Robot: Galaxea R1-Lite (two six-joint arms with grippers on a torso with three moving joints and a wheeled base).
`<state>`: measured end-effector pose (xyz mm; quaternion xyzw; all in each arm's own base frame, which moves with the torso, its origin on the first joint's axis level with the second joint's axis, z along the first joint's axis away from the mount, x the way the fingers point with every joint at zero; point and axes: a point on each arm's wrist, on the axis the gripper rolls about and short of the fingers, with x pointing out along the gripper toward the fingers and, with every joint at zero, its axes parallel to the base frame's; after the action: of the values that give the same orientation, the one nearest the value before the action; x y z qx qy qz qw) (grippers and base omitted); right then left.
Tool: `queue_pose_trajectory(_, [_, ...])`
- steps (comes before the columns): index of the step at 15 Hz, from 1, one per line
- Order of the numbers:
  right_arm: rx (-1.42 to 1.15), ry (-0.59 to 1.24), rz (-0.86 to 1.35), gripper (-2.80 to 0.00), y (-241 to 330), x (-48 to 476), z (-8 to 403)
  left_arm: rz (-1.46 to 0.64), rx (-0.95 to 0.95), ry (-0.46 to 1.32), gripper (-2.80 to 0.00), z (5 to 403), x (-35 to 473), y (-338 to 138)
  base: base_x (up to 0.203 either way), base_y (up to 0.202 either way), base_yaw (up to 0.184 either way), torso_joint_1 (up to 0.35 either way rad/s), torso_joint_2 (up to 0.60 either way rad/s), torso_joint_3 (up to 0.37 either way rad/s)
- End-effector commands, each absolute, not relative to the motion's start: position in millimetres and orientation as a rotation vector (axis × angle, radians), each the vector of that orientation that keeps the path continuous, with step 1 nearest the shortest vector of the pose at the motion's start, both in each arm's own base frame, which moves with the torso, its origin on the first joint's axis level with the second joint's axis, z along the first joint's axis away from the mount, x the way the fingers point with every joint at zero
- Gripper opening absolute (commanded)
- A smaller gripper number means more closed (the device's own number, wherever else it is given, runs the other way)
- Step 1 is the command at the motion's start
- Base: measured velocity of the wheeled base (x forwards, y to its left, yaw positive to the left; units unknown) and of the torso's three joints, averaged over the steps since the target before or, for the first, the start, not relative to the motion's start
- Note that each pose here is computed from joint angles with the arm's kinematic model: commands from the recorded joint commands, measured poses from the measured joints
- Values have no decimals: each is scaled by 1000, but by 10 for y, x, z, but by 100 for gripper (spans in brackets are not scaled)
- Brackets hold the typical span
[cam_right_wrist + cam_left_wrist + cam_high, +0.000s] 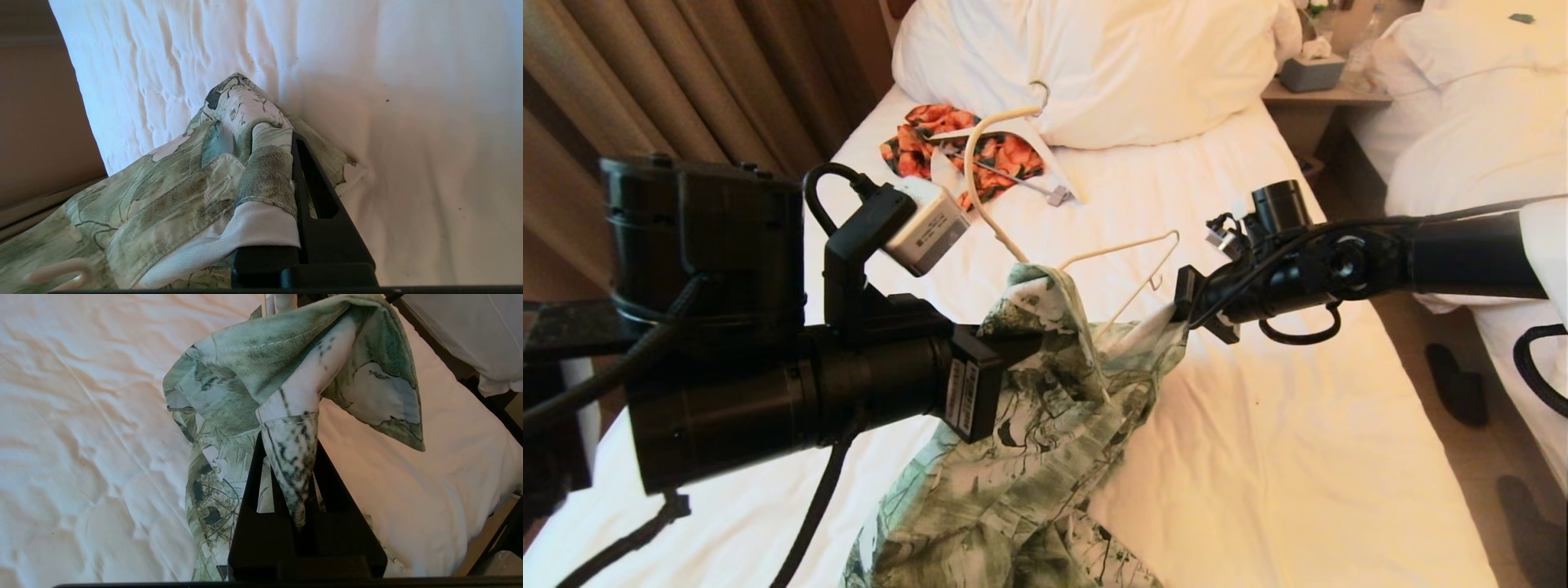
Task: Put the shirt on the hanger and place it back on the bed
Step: Hook the other side of the shirt onto the hanger
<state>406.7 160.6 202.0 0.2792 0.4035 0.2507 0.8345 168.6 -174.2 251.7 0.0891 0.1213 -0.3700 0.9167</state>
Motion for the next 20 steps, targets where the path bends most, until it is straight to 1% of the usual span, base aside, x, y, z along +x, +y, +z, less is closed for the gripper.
queue_pose_trajectory(1, [598, 849, 528, -280, 1565, 4031, 2072, -764, 192, 265, -280, 2463, 1669, -1741, 0, 0, 0, 0, 0, 0])
queue_pose_trajectory(5, [598, 865, 518, -280, 1538, 3985, 2050, -778, 209, 308, -280, 2323, 1628, -1752, 0, 0, 0, 0, 0, 0])
queue_pose_trajectory(9, [595, 894, 506, -280, 1547, 3996, 1943, -783, 177, 301, -280, 2348, 1576, -1733, 0, 0, 0, 0, 0, 0])
queue_pose_trajectory(13, [597, 851, 522, -280, 1555, 4014, 1998, -787, 188, 329, -280, 2256, 1529, -1691, 0, 0, 0, 0, 0, 0])
queue_pose_trajectory(17, [596, 869, 515, -280, 1566, 4044, 1917, -805, 169, 346, -280, 2221, 1446, -1682, 0, 0, 0, 0, 0, 0])
queue_pose_trajectory(20, [597, 852, 524, -280, 1565, 4040, 1948, -809, 190, 391, -280, 2093, 1443, -1698, 0, 0, 0, 0, 0, 0])
